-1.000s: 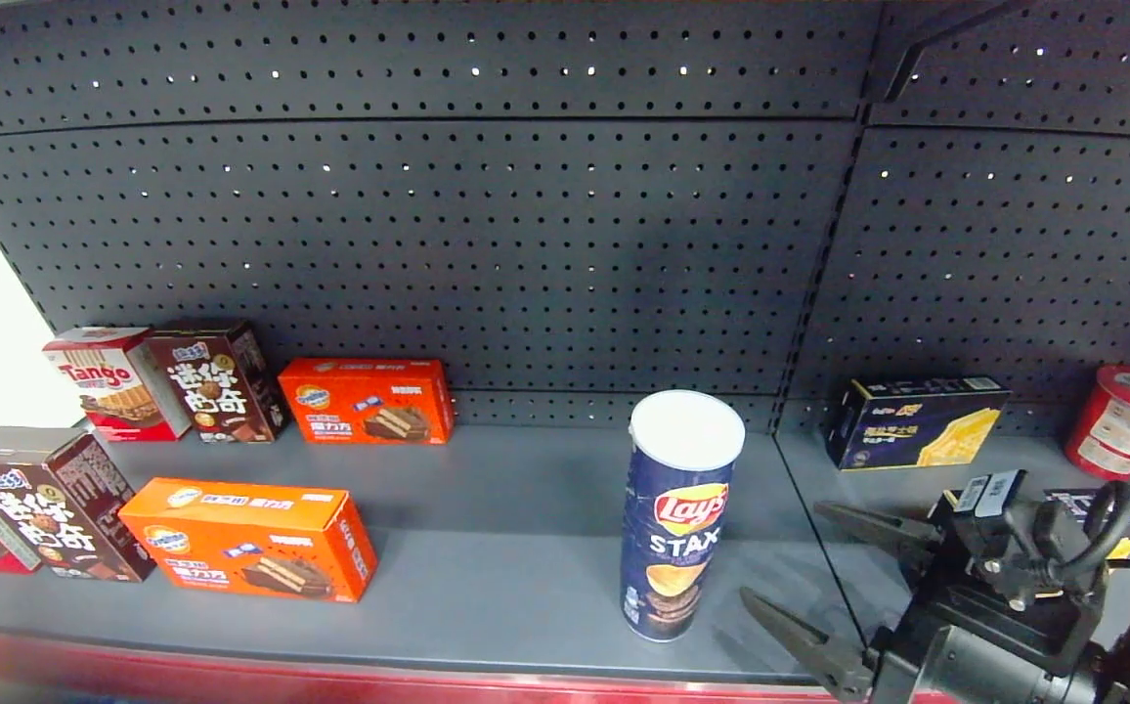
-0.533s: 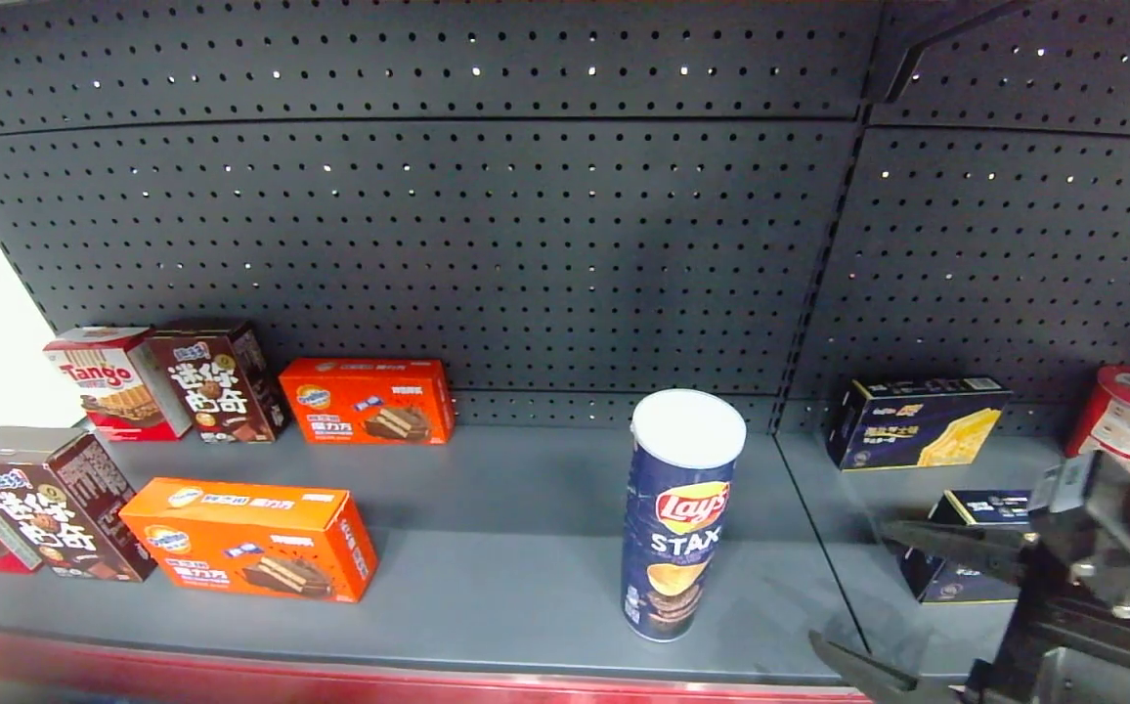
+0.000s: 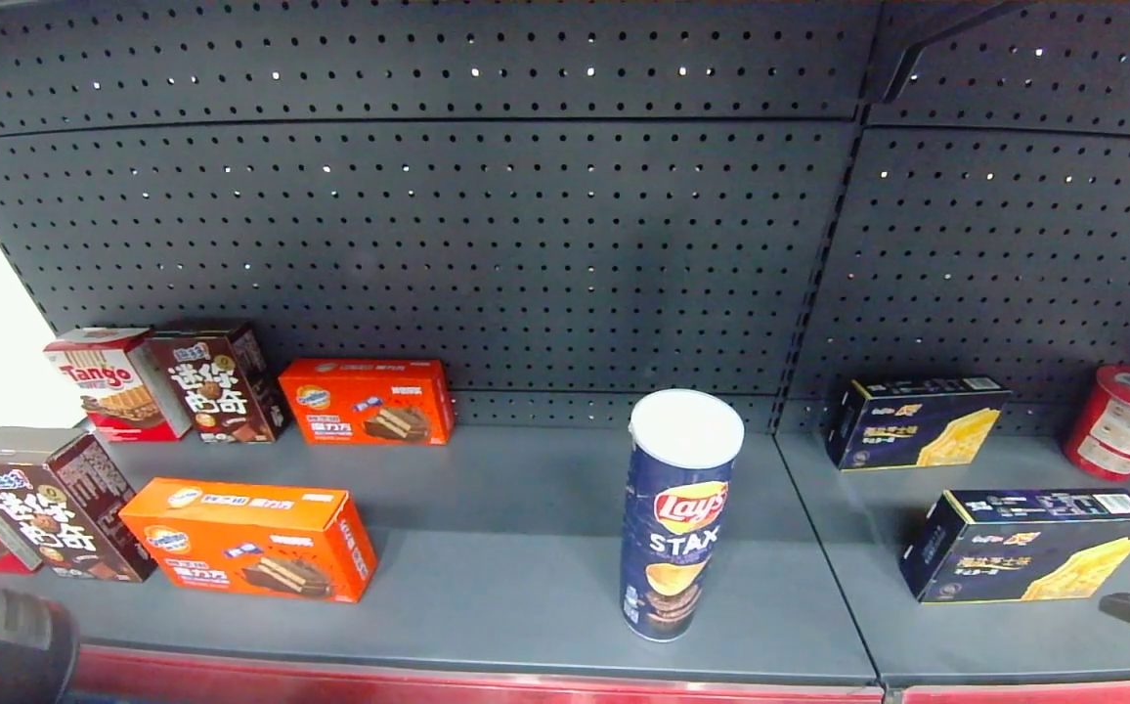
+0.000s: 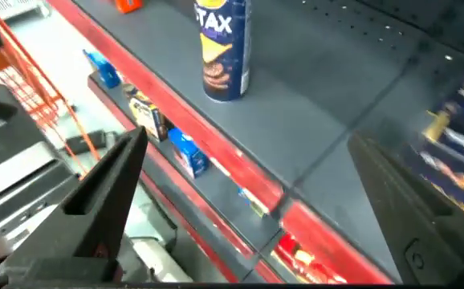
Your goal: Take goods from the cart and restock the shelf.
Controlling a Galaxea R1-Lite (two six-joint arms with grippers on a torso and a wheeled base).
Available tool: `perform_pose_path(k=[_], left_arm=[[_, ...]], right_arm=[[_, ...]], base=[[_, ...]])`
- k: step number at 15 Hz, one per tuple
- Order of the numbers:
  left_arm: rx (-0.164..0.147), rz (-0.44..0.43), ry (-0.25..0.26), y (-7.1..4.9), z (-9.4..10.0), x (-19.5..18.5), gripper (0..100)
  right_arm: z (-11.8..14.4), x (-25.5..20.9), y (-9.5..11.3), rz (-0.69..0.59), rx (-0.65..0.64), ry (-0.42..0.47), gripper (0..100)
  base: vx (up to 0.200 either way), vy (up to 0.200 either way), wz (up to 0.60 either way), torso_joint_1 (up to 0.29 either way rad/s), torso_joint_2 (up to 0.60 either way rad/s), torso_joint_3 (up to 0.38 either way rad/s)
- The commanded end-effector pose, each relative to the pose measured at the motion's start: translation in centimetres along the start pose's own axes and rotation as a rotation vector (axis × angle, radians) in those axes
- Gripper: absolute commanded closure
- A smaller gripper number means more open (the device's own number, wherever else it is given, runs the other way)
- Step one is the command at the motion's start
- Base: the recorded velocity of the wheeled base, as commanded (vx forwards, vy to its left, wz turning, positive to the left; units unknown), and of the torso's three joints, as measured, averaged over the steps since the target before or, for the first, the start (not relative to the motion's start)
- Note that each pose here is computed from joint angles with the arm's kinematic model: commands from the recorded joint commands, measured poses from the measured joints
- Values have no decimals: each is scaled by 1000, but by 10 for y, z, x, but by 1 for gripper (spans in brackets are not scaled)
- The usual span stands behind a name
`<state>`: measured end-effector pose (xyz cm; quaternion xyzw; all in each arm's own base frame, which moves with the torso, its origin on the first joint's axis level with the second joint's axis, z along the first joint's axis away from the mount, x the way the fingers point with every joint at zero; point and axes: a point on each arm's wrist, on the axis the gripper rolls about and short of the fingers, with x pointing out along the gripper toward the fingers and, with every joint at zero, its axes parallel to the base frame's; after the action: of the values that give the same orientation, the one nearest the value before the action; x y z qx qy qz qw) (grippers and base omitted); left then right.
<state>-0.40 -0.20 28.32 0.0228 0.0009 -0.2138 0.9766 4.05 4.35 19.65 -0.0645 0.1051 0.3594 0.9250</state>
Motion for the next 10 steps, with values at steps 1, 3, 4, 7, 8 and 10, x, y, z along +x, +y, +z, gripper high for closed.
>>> perform_pose_path(k=[1,3,4,7,8,10], left_arm=[[-41,-96,95,5,19,48,100],[-51,-137,140,8,24,69,100],[-53,-164,167,8,22,80,100],[-62,-213,235,9,16,106,100],[-62,-221,241,9,14,114,100],[-63,-248,273,8,8,132,100]], right_arm=[[-9,-33,-7,-96,33,-95,0],[-19,-52,-8,-233,59,-129,0],[-29,-60,-6,-276,62,-141,0],[-54,-84,2,-358,30,-182,0],[-57,-90,5,-388,34,-186,0],[-60,-103,12,-438,45,-193,0]], base=[[0,0,0,0,0,0],[0,0,0,0,0,0],[0,0,0,0,0,0],[0,0,0,0,0,0],[0,0,0,0,0,0],[0,0,0,0,0,0]])
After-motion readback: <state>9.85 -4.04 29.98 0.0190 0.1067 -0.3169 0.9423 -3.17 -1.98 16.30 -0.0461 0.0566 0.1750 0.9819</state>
